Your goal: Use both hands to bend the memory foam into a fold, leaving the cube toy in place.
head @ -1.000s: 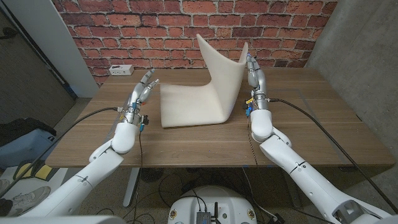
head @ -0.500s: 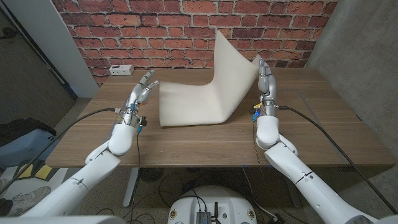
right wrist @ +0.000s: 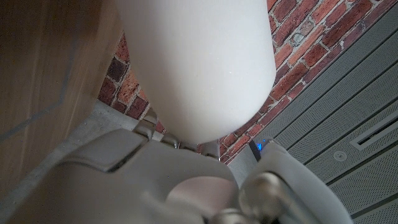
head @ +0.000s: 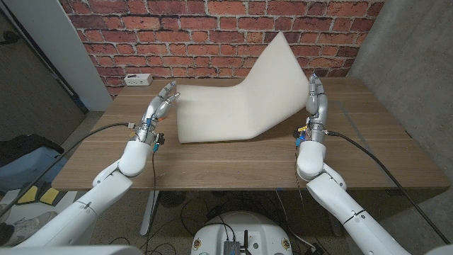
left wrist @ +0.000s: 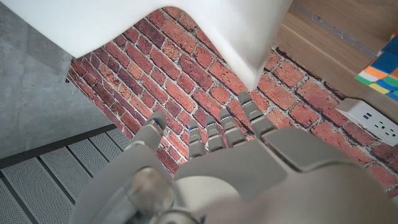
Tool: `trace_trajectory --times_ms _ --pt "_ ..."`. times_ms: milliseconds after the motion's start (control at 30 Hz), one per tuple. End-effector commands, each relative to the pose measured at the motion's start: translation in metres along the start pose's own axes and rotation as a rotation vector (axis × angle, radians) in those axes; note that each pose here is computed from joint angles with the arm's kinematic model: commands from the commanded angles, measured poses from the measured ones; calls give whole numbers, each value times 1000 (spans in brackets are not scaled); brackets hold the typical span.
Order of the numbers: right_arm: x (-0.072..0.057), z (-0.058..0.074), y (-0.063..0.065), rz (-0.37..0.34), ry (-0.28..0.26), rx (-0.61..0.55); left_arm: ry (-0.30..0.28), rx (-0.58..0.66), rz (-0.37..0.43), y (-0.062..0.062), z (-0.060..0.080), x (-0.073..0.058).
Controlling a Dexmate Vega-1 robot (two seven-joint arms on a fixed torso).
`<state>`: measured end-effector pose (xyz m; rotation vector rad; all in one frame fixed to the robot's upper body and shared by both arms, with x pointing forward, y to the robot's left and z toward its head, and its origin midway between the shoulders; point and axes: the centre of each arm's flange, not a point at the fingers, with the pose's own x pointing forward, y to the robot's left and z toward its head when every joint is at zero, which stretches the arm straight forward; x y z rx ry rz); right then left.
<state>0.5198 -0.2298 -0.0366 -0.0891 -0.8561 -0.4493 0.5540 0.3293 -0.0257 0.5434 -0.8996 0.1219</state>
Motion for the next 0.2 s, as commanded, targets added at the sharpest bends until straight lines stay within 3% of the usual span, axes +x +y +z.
trace_trajectory --times_ms 33,200 --pt "-27 -2 -43 -138 26 -121 3 -20 -54 3 -13 4" --pt "-47 -7 -48 -192 18 -123 36 -34 -75 0 -27 8"
